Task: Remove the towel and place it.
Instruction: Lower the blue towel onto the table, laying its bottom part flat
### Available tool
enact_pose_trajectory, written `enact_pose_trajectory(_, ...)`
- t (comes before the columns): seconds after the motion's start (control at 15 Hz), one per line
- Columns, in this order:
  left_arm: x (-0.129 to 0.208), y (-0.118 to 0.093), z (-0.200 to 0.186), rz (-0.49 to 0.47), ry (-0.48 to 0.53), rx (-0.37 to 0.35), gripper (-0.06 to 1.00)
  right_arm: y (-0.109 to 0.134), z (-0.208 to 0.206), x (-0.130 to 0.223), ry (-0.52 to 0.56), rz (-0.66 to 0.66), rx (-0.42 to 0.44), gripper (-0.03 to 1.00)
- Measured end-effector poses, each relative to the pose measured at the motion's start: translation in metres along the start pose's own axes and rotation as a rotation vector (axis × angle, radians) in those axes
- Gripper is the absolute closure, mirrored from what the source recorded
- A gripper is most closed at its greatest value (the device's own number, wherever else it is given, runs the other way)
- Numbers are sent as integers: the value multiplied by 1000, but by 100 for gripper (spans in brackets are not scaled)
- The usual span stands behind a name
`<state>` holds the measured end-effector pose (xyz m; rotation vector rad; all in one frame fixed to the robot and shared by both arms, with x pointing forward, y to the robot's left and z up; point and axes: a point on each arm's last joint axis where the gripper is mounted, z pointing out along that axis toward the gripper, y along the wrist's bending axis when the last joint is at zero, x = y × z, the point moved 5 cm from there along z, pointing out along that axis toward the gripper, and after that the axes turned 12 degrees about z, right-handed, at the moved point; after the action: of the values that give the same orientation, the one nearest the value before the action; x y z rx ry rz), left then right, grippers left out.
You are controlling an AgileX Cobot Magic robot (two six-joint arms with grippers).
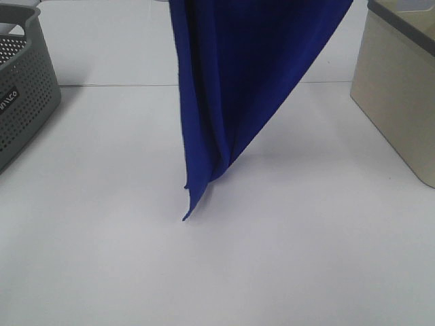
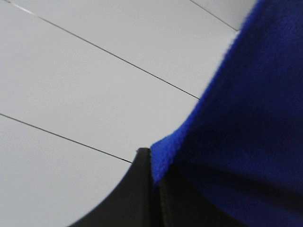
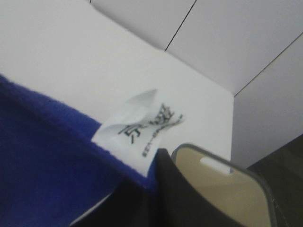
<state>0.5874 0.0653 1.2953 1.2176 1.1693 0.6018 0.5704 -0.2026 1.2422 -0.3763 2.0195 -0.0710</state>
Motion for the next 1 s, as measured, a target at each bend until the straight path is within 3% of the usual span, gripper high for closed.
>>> enact_pose_trajectory(0.27, 28, 26, 16, -133, -27, -144, 94, 2, 8, -43, -304, 27, 6, 95)
enact_pose_trajectory(0.33, 32, 30, 18, -143, -32, -166, 94, 4, 14, -47, -334, 39, -2, 95)
enact_pose_trajectory(0.73, 62, 30, 47, -169, -33, -225, 94, 21, 71, -49, -369, 16, -25, 95)
enact_pose_trajectory(1.0, 90, 27, 74, -154, -65, -290, 94, 26, 102, -72, -435, 10, -17, 95)
